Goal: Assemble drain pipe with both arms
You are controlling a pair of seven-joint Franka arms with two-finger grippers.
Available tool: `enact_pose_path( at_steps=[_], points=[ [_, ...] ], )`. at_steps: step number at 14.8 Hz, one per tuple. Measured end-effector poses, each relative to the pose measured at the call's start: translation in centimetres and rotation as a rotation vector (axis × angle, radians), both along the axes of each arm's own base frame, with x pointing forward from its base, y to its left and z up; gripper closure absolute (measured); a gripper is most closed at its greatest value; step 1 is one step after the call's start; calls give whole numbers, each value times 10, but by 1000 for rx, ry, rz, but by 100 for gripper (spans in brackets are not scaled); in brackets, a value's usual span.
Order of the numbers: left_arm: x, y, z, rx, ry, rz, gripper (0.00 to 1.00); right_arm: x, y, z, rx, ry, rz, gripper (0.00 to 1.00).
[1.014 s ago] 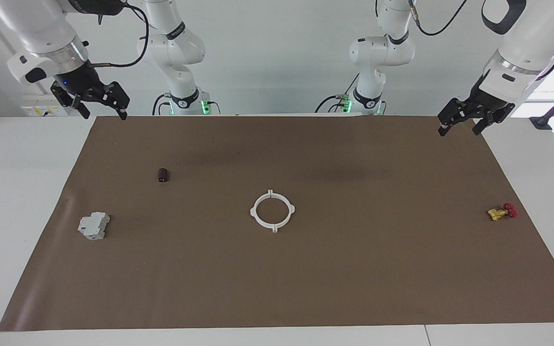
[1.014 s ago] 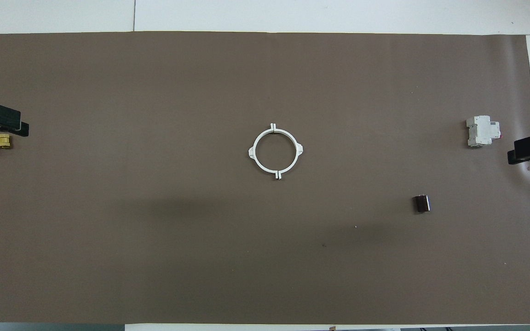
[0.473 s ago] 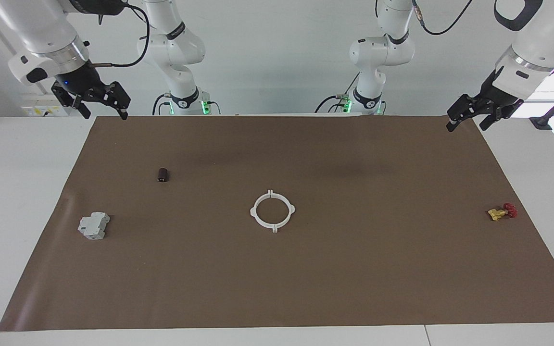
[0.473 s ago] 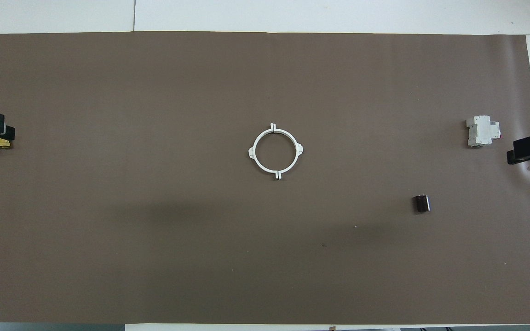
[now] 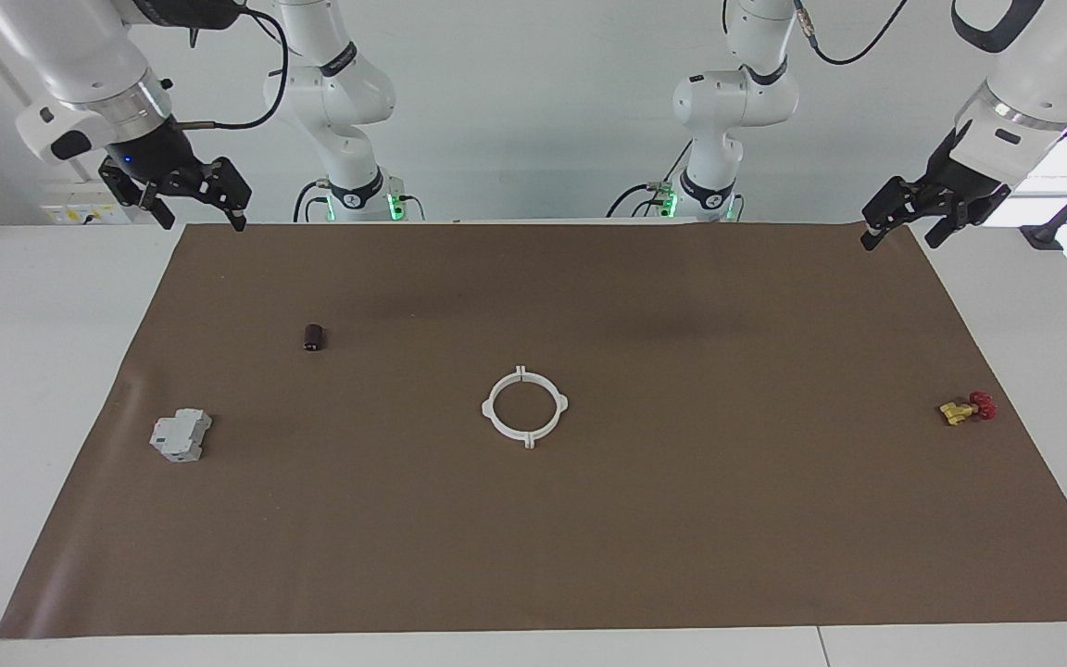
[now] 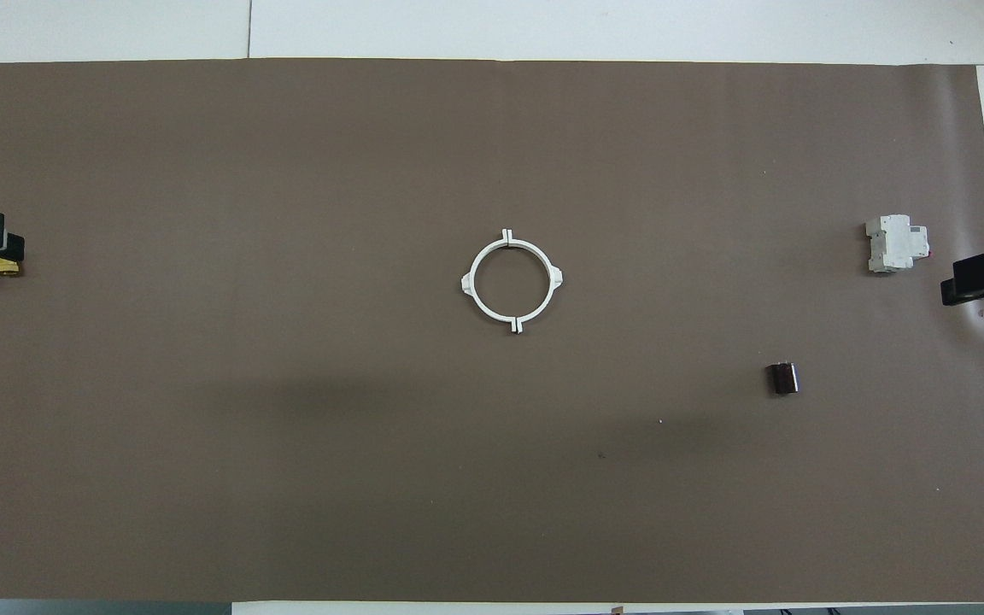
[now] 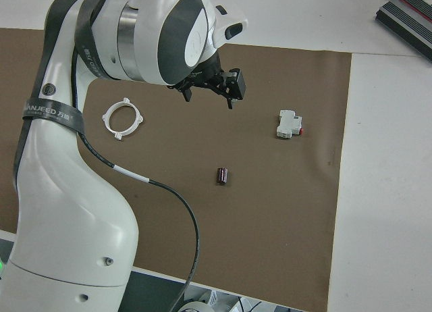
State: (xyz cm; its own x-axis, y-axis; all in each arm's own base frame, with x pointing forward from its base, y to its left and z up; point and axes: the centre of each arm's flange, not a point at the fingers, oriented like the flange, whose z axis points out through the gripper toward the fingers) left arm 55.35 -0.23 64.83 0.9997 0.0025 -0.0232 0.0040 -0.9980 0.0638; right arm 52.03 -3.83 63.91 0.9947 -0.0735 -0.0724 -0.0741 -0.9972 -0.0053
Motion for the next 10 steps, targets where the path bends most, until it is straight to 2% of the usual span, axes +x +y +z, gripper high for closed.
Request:
enact_pose_path(
  at_steps=[5,10],
  points=[
    [2,-2,1,0,-20,-2,0,0,0,0,0,0,0,0],
    [1,-6,-4,3,-4,-12,0,0,0,0,0,0,0,0]
  ],
)
